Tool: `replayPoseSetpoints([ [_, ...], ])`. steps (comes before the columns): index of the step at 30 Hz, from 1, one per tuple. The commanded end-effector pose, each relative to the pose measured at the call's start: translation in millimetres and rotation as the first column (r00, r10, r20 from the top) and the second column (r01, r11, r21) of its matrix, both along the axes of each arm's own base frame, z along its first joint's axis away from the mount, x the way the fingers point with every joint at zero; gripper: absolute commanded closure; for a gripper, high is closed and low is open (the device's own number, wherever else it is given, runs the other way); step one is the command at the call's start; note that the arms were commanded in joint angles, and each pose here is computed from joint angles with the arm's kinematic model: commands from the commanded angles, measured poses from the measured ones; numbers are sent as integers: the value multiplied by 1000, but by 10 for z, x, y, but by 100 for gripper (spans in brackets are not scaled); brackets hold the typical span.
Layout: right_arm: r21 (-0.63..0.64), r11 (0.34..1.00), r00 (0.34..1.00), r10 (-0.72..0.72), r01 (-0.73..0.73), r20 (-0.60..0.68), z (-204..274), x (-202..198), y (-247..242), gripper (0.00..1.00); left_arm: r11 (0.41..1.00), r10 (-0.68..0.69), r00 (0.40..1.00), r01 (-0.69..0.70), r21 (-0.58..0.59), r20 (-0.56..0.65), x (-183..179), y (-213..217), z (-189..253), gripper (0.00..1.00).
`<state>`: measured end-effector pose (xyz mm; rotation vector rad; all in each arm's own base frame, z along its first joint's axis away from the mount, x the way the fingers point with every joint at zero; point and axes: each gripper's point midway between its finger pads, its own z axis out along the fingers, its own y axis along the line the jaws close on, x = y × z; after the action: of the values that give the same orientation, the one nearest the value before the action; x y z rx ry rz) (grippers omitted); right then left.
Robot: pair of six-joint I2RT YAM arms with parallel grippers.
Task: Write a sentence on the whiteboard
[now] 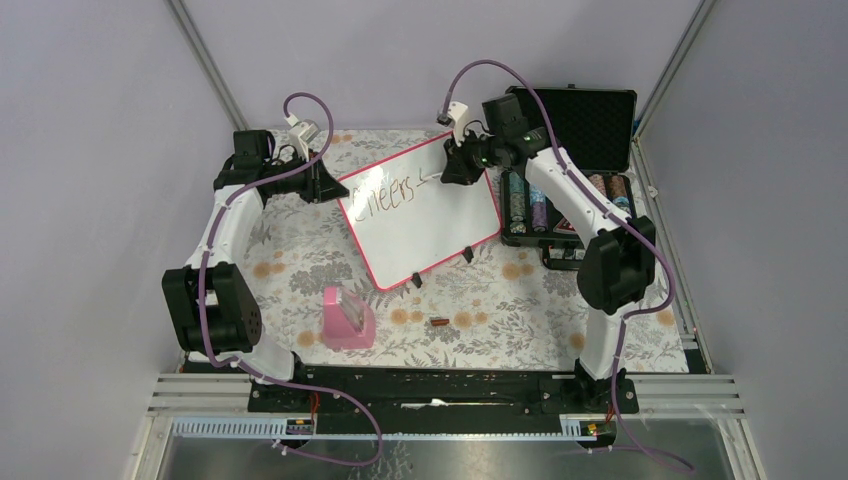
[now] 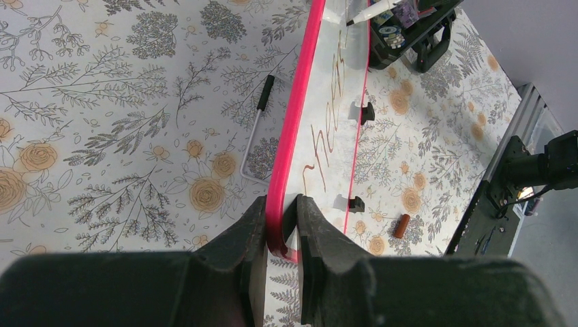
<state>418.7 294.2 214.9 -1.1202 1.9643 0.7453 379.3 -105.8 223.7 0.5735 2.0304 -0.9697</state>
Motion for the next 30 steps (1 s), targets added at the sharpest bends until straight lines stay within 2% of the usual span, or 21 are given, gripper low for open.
replayPoseSetpoints([
  [1, -7, 1000, 999, 13, -13, 30, 61, -72, -8, 100, 999, -42, 997, 41, 23, 65, 40, -75, 87, 100],
  [13, -24, 1000, 1000, 21, -20, 22, -6, -179, -71, 100, 999, -43, 997, 42, 20, 66, 40, -74, 92, 100],
  [30, -54, 998, 995, -30, 35, 93, 128, -22, -214, 100, 999, -42, 997, 41, 21, 65, 41, -73, 86, 100],
])
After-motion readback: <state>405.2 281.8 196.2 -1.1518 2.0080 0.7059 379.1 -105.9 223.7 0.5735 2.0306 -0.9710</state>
